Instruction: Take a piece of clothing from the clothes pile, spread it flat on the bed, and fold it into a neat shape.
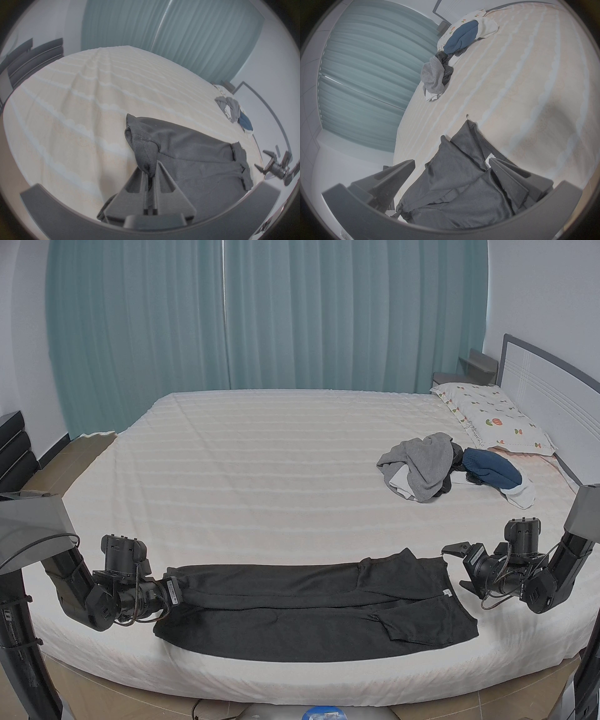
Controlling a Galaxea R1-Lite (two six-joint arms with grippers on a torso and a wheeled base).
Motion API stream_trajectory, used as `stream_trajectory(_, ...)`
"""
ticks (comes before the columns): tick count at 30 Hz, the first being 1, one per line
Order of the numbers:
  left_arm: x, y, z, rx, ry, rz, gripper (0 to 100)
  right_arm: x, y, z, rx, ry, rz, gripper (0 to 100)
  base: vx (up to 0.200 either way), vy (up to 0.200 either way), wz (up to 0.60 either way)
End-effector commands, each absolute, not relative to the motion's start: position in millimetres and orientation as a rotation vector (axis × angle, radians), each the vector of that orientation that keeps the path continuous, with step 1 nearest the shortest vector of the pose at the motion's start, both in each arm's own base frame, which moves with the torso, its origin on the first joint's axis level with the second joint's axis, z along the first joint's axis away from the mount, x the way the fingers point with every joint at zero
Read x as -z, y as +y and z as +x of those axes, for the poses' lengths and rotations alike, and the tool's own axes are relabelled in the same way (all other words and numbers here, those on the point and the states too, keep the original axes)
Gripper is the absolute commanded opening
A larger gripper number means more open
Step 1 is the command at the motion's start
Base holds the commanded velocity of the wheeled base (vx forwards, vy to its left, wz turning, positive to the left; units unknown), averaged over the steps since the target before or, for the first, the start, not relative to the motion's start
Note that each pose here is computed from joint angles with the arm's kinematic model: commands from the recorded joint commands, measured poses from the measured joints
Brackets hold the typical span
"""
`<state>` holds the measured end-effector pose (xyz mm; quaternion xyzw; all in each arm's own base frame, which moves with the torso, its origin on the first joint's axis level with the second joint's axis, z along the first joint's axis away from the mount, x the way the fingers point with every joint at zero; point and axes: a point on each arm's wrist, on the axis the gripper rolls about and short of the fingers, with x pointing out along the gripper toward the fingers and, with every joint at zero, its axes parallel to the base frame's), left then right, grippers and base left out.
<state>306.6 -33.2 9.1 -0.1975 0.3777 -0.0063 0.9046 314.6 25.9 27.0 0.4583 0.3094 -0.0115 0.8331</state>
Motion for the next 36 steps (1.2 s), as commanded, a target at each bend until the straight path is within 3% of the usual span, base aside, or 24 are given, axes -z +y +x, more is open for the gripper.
stream_trajectory(1,-16.4,-42.0,317.3,0.014,0.744,-0.479,0,-27.0,26.5,314.6,0.022,0.656,0.971,100,0.0,-0.2,0.0)
stream_trajectory(21,-51.0,-70.8,320.0,0.078,0.646,-0.491,0,-22.4,5.6,320.6,0.07,0.635,1.008,100,0.0,-0.2,0.0)
stream_trajectory(36,-97.5,-110.3,311.9,0.163,0.747,-0.435,0,-18.5,9.1,318.4,0.047,0.669,1.011,100,0.0,-0.2,0.0)
